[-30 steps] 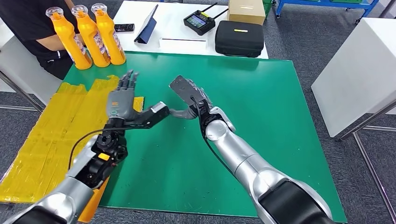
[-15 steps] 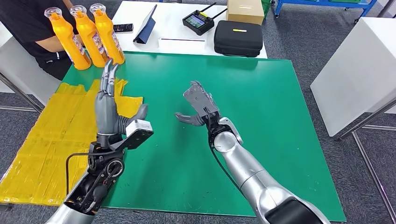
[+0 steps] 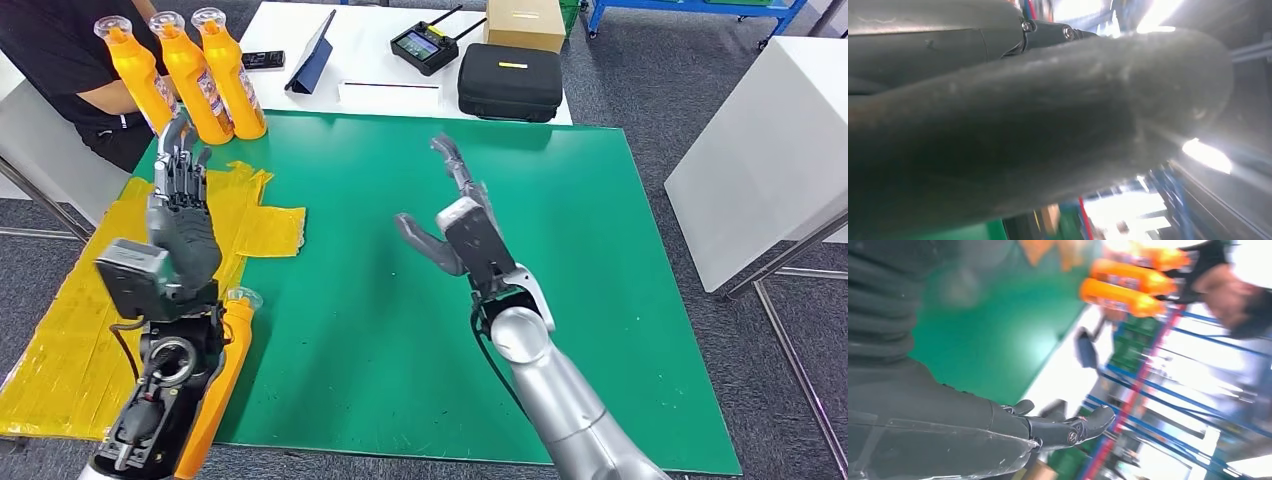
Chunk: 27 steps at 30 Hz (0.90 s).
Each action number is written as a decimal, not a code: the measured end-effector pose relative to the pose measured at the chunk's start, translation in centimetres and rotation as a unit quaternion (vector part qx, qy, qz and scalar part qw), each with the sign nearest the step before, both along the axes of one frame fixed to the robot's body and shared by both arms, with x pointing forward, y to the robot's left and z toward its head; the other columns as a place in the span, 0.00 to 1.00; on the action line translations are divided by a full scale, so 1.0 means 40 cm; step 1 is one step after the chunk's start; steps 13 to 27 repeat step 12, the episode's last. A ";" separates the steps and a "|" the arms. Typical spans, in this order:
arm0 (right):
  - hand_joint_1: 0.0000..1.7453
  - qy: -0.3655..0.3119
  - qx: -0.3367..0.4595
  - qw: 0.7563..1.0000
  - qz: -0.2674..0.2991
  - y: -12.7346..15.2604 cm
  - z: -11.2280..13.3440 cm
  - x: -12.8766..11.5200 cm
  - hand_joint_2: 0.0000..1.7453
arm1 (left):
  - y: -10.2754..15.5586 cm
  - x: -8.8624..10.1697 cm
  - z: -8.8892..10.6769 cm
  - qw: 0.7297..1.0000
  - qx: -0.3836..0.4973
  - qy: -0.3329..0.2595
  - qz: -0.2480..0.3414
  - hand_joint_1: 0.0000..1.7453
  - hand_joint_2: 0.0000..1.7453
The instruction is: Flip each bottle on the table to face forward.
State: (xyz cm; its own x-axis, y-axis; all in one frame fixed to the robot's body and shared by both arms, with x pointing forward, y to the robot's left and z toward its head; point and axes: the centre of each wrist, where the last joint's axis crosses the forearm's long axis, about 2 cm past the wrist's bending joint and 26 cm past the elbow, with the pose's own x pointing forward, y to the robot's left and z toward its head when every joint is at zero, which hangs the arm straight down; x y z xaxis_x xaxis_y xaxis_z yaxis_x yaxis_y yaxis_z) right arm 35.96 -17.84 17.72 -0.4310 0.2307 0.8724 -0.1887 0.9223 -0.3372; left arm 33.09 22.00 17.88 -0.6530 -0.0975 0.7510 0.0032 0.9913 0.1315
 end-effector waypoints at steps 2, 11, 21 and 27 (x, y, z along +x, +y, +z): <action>0.00 -0.033 0.015 0.999 -0.004 -0.017 0.004 -0.018 0.00 | 0.026 -0.007 -0.018 0.998 -0.040 0.011 -0.039 0.00 0.00; 0.00 -0.075 0.037 0.996 -0.019 -0.066 -0.006 -0.087 0.00 | 0.105 -0.060 -0.093 0.993 -0.076 0.047 -0.082 0.00 0.00; 0.00 -0.077 0.037 0.996 -0.019 -0.068 -0.006 -0.090 0.00 | 0.108 -0.063 -0.096 0.992 -0.076 0.049 -0.083 0.00 0.00; 0.00 -0.077 0.037 0.996 -0.019 -0.068 -0.006 -0.090 0.00 | 0.108 -0.063 -0.096 0.992 -0.076 0.049 -0.083 0.00 0.00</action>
